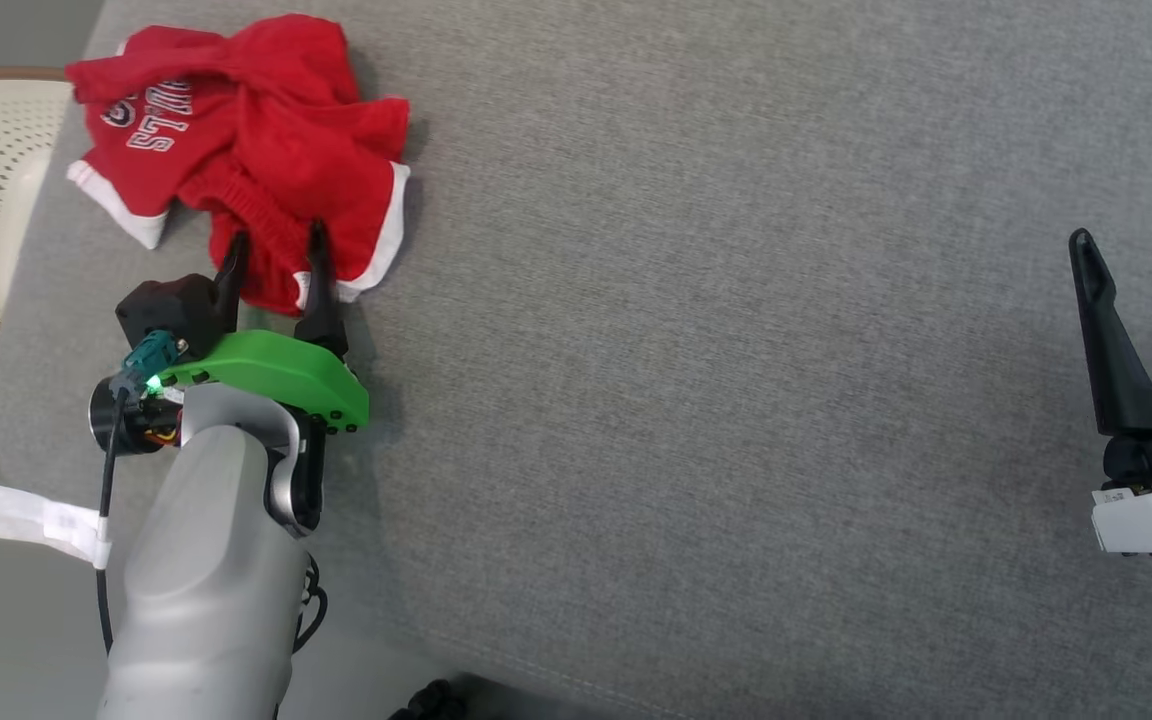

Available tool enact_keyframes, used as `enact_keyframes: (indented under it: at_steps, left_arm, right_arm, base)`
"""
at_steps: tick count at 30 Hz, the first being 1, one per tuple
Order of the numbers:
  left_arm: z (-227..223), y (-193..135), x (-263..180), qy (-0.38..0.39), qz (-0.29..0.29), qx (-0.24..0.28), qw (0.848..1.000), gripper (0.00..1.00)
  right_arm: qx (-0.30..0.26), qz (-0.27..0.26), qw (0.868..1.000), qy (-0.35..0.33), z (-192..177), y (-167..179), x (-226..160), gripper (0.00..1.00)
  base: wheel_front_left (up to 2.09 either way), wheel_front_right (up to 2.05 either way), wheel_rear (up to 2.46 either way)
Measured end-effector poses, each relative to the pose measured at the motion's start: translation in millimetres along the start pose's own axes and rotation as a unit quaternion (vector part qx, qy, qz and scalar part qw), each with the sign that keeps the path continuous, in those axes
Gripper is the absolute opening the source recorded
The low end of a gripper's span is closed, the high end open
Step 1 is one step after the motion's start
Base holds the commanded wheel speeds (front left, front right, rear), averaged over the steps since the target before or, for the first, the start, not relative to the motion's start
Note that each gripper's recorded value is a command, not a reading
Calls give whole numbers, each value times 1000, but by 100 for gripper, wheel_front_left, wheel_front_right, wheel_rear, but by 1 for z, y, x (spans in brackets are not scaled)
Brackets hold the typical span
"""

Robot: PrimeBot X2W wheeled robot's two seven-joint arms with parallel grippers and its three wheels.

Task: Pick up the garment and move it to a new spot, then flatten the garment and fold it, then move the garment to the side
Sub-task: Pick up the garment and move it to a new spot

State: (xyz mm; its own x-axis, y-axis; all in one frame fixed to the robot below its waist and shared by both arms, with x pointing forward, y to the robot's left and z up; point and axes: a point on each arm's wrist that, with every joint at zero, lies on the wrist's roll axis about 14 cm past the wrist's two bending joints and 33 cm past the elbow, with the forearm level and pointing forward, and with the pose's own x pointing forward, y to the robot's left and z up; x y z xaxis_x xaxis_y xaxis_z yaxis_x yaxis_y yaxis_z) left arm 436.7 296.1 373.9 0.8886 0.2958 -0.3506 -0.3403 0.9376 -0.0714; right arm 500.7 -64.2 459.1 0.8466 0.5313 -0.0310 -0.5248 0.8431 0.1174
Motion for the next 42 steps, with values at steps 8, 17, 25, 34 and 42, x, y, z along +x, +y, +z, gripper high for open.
enact_keyframes:
  at_steps: [8,17,25,34,42]
  left_arm:
    - [-19,-22,18,22,-31,-13,999,0]
    - [51,-8,-12,-96,-19,-5,995,0]
    - [108,-12,-55,-192,-39,21,980,0]
    - [108,-113,-81,-205,-196,24,959,0]
    - [85,-249,-107,-170,-388,31,905,0]
  right_arm:
    - [4,-35,999,22,-19,-21,-15,100]
    - [3,-32,999,-17,10,-6,-20,100]
    - [6,-40,998,-49,38,10,-39,100]
    - [-9,-82,993,-79,65,0,-76,100]
    - [-8,-158,982,-104,76,-30,-119,100]
  base:
    - [0,0,0]
    - [0,0,0]
    - [0,0,0]
    - [0,0,0]
    - [0,0,0]
